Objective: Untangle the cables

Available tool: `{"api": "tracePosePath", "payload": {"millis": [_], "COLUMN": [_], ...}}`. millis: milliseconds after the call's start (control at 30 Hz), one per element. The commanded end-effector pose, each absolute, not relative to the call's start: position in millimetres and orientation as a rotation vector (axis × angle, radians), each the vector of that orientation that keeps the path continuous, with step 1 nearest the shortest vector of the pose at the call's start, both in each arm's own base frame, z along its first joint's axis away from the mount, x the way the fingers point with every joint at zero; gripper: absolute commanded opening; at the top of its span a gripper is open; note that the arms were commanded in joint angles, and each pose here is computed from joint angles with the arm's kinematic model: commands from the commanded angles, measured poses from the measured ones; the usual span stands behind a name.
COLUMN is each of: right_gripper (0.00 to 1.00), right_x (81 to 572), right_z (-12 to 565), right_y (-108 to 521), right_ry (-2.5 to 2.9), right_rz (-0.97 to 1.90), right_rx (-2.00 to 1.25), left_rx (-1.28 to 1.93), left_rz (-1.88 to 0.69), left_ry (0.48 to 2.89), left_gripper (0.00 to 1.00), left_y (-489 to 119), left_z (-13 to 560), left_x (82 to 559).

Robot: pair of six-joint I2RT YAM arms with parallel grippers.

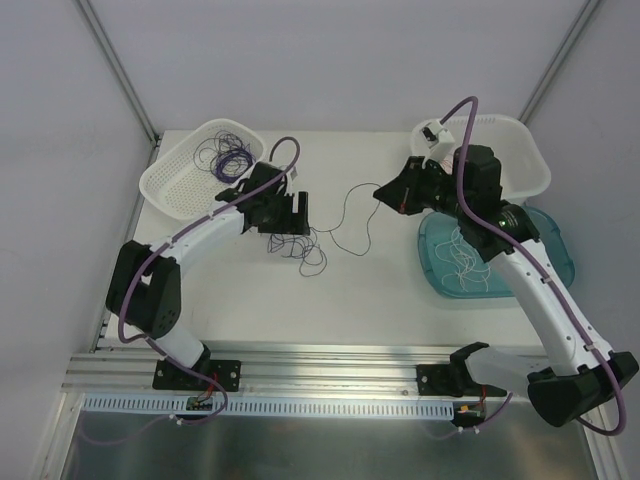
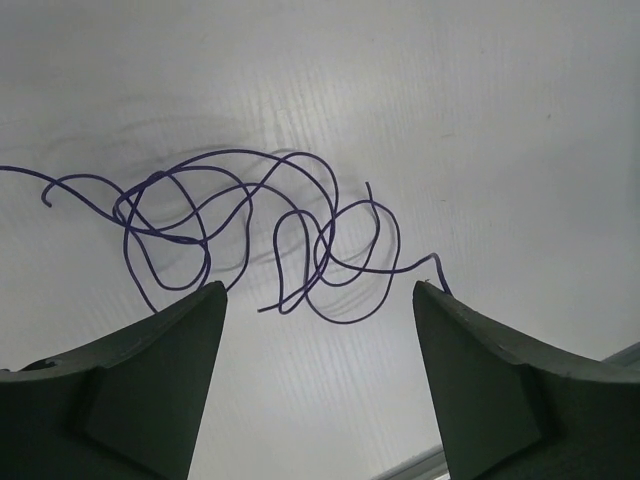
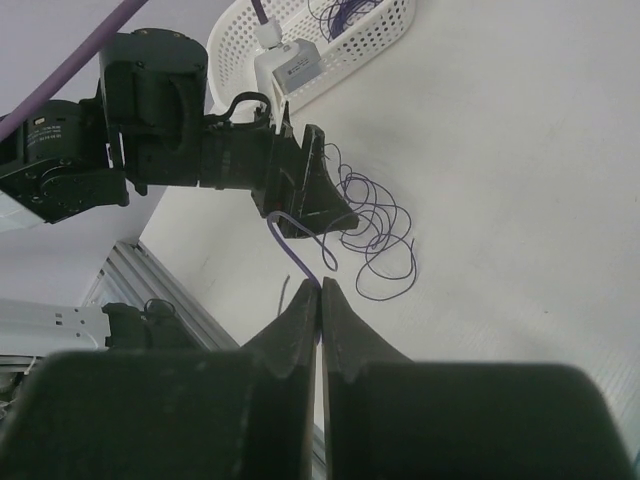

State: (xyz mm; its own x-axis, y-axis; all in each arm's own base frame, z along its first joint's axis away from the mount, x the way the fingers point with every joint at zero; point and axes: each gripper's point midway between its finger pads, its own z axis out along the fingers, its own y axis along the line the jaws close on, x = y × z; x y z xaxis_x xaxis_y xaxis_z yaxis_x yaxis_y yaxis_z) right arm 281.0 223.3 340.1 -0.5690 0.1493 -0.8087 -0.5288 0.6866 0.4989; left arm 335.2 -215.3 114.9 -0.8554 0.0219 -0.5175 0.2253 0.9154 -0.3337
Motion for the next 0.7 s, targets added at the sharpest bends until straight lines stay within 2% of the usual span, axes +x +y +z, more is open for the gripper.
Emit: {"api": "tracePosePath", "payload": {"millis": [0, 267, 367, 400, 667], "right_gripper": [0.01, 0.01, 0.01, 0.01, 0.01], "right_x": [271.5, 263.3, 260.3, 259.5, 251.3], "right_z": [366.4, 367.6, 365.4, 364.7, 365.4], "right_y": [218.9, 214.2, 214.2, 214.6, 219.8], "right_ry": [1.907, 1.898, 1.902, 1.901, 1.883], "right_rz": [0.926, 0.924, 0.932, 0.937, 1.002], "right_rx": [-0.329, -0.326, -0.330, -0.332, -0.341], "left_rx": [0.287, 0.553, 0.655, 0.687, 0.780], "left_rz": [-0.590, -0.666, -0.723, -0.721, -0.750], "left_ry": [2.413, 2.186, 2.026, 1.926, 1.682], "left_gripper": [0.77, 0.83, 0.86, 0.87, 0.89], "left_y": [-237.2, -237.0, -244.2, -249.0, -274.3], "left_z": [138.6, 131.1, 136.2, 146.8, 162.4], "left_x": [339.1, 306.5, 298.9, 304.3, 313.2]}}
